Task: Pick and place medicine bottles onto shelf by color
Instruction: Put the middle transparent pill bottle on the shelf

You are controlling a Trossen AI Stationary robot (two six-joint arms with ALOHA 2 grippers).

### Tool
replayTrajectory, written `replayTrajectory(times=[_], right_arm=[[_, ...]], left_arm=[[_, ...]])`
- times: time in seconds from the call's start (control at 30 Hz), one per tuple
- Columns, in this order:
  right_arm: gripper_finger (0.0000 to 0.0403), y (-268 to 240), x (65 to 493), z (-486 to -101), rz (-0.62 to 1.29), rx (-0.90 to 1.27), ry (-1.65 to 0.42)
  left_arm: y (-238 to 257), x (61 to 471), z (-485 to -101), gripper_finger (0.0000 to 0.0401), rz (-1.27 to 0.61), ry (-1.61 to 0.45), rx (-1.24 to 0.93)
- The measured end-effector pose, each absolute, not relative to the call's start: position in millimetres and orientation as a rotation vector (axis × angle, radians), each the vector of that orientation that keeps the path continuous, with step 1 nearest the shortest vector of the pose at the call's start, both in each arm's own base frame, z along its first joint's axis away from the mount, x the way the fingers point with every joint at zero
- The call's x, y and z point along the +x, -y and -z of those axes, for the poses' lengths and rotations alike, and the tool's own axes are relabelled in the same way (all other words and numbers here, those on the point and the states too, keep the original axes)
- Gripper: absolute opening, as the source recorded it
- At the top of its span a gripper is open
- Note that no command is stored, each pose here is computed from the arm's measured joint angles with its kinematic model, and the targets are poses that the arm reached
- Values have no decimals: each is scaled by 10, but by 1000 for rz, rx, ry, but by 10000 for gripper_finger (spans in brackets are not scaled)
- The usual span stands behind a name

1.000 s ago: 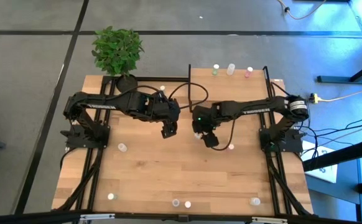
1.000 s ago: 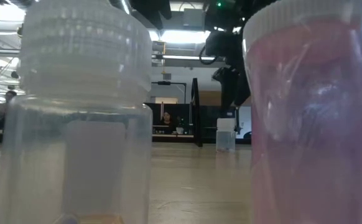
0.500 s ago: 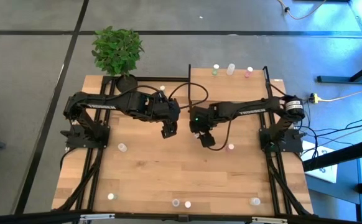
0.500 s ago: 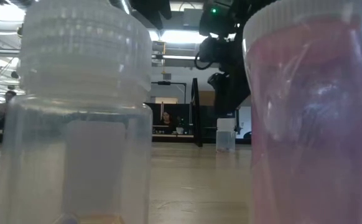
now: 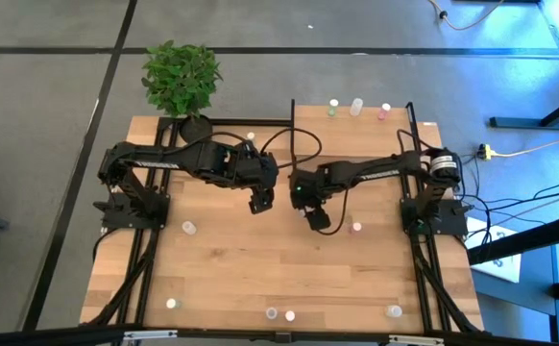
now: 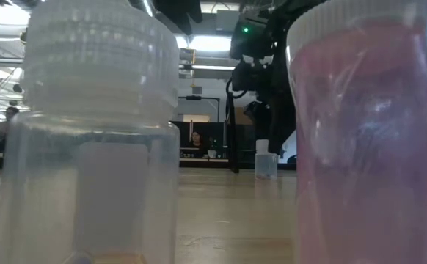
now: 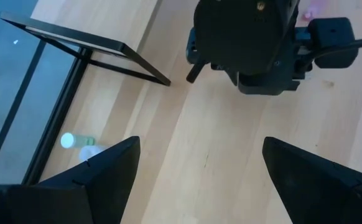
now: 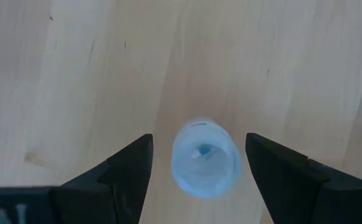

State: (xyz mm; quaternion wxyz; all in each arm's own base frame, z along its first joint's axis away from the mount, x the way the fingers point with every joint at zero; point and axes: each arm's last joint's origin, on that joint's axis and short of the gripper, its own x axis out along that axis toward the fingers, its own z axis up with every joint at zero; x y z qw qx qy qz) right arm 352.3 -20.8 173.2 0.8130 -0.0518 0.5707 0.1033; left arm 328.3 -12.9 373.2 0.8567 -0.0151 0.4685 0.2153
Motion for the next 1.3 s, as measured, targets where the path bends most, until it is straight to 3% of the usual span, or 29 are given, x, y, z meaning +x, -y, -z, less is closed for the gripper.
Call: replayTrajectory(times=[0.5,0.97,1.3], right_arm=[[258,224,3566,-1602,-151,-90,-1251],[157,223,3565,-1602,-149,-83,-1252],[167,217,3529,-1663,-123,-25,-1260]], left_arm=[[129,3283,-3732,334,-452,-985,-32],[129,3283,-3732,334,-452,-984,-32],[128,3283,-3732,334,-453,-985,-32]])
